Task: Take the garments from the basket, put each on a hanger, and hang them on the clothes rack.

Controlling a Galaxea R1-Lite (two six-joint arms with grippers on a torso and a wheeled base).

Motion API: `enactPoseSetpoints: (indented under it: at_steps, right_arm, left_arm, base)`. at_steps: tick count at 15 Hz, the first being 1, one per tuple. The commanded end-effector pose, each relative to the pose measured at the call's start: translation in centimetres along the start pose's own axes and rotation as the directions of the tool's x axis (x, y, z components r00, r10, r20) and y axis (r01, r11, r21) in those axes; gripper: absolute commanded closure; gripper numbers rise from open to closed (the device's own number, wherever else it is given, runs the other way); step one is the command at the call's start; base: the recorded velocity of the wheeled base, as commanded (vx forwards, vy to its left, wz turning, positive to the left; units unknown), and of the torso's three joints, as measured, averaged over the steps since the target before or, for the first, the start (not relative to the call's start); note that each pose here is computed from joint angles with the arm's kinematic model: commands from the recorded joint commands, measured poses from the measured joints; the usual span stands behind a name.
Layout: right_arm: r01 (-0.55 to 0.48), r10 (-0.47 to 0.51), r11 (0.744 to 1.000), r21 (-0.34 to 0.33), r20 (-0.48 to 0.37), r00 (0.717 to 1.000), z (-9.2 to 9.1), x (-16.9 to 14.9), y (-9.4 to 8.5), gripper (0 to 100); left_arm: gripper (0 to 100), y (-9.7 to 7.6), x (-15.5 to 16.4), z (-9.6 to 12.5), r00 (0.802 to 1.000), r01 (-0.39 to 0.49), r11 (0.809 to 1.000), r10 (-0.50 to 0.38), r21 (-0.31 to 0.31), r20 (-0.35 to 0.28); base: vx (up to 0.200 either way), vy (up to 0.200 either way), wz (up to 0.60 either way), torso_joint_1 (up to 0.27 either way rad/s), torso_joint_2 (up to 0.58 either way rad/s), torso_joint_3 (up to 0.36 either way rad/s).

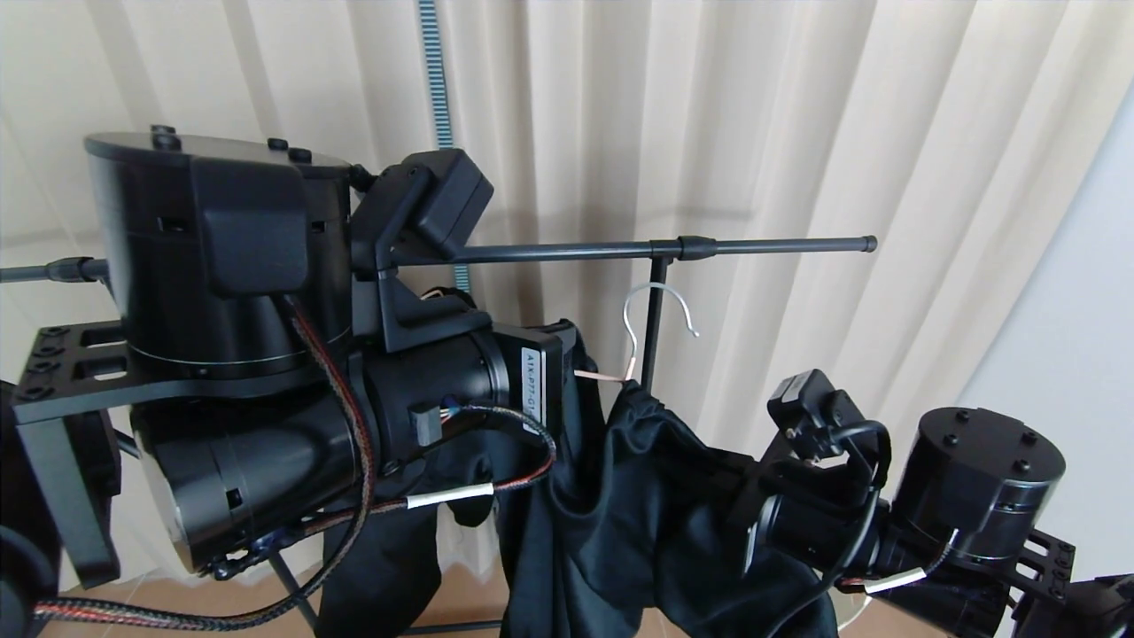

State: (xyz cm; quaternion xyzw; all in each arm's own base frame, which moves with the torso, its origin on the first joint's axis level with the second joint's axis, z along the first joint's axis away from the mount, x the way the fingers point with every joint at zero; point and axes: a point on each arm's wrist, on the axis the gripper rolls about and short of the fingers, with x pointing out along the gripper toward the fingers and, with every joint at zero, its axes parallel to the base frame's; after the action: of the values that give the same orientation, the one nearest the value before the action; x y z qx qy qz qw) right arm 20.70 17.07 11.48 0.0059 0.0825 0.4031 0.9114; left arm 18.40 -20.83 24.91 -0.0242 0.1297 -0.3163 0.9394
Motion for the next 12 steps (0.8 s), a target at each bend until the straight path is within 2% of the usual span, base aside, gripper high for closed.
enactPoseSetpoints:
  at_steps: [1,6,7,12]
  right_arm:
    - [-0.003,0.003,1.0,-0.005,0.034,0.999,0.3,-0.2,0.0,100]
    - [-0.005,0.006,1.0,-0.008,0.06,0.998,0.8,-0.7,0.1,100]
    - [-0.005,0.006,1.0,-0.008,0.061,0.998,0.8,-0.8,0.1,100]
    - [-0.014,0.015,1.0,-0.009,0.081,0.997,1.3,-1.3,-0.7,100]
  left_arm:
    - [100,-0.2,0.3,-0.4,1.0,0.004,1.0,-0.004,0.003,-0.014]
    - [100,-0.5,0.9,-1.0,0.999,0.007,1.0,-0.007,0.012,-0.039]
    - [0,-0.5,0.9,-1.0,0.999,0.006,1.0,-0.005,0.012,-0.038]
    - [0,-0.3,0.6,-0.6,1.0,-0.002,1.0,0.003,0.006,-0.023]
  base:
    - [0.0,0.0,0.0,0.0,0.0,0.0]
    - [0.0,0.0,0.0,0.0,0.0,0.0]
    - [0.0,0.0,0.0,0.0,0.0,0.0]
    - [0.0,0.0,0.0,0.0,0.0,0.0]
